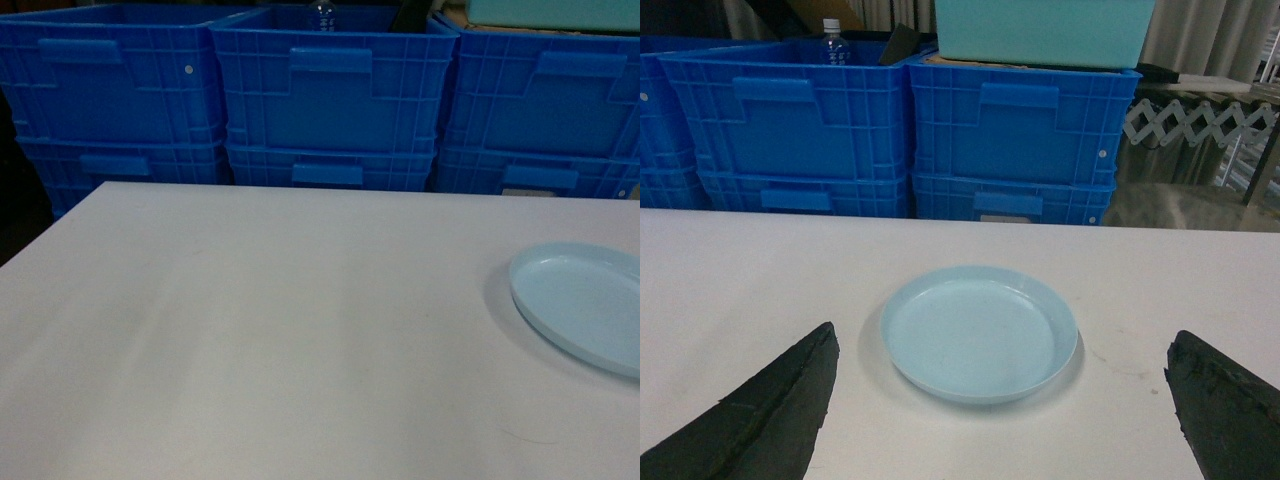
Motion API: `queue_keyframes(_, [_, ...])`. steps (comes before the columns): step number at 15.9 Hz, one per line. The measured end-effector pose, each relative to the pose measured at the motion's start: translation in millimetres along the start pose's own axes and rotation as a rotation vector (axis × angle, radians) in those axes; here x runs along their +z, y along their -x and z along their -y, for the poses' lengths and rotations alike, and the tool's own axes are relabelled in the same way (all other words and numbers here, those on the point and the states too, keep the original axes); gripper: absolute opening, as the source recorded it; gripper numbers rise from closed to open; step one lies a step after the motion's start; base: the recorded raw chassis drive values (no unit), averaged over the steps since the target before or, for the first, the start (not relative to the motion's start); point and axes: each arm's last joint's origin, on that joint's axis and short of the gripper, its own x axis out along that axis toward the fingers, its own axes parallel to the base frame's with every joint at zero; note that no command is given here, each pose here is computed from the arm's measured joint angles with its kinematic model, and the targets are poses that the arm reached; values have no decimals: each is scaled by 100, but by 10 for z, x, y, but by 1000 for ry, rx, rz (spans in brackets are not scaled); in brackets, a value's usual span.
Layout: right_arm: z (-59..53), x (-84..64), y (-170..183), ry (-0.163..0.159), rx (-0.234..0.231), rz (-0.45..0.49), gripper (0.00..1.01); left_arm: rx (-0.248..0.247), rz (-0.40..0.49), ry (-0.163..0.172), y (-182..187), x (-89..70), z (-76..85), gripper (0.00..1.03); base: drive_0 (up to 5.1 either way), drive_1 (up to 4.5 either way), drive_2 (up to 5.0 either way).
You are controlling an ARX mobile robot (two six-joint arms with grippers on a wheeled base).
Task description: Place blue tray on left shelf second layer neatly
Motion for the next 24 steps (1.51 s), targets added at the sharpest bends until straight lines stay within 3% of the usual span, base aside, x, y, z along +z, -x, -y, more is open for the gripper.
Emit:
queue_keyframes(2, [0,0,0,0,0,0,98,0,0,0,0,0,0,98,0,0,0])
queue_keyframes(3, [6,44,-22,3,24,36,98,0,0,0,0,0,0,98,0,0,0])
queue_keyframes(4, [43,148,-103,11,52,64,98,-1,0,0,0,0,0,98,0,0,0])
queue_keyframes(6, [158,527,-452,-2,142,73,98,0,0,0,0,0,0,98,0,0,0])
queue_keyframes(7, [301,777,-733,-27,179,26,98,0,0,0,0,0,0,98,0,0,0])
queue_keyframes(8, [516,893,-1059,-81,210,-111,98,0,0,0,0,0,0,98,0,0,0])
queue_keyframes(10, [946,731,-1617,-243,311,-420,98,0,0,0,0,0,0,98,0,0,0])
queue_keyframes(11, [1139,580,-1792,-301,329,-523,98,0,0,0,0,0,0,98,0,0,0])
queue_keyframes(12, [1415,375,-1951,-348,315,-623,98,0,0,0,0,0,0,98,0,0,0])
queue_keyframes(13, [1628,232,-2019,-362,295,-672,98,0,0,0,0,0,0,98,0,0,0])
queue_keyframes(14, [1723,147,-2041,-358,289,-687,98,0,0,0,0,0,0,98,0,0,0])
queue_keyframes(16, [1799,-18,-2043,-367,286,-717,98,-1,0,0,0,0,0,98,0,0,0])
queue_keyframes(19, [1787,-161,-2099,-365,305,-718,98,0,0,0,0,0,0,98,0,0,0])
queue_keyframes(21, [1614,-211,-2225,-349,326,-713,98,0,0,0,0,0,0,98,0,0,0])
queue_keyframes(22, [1457,-352,-2327,-367,334,-769,98,0,0,0,0,0,0,98,0,0,0])
queue_keyframes(24, [1381,-500,-2390,-389,337,-820,98,0,0,0,0,0,0,98,0,0,0])
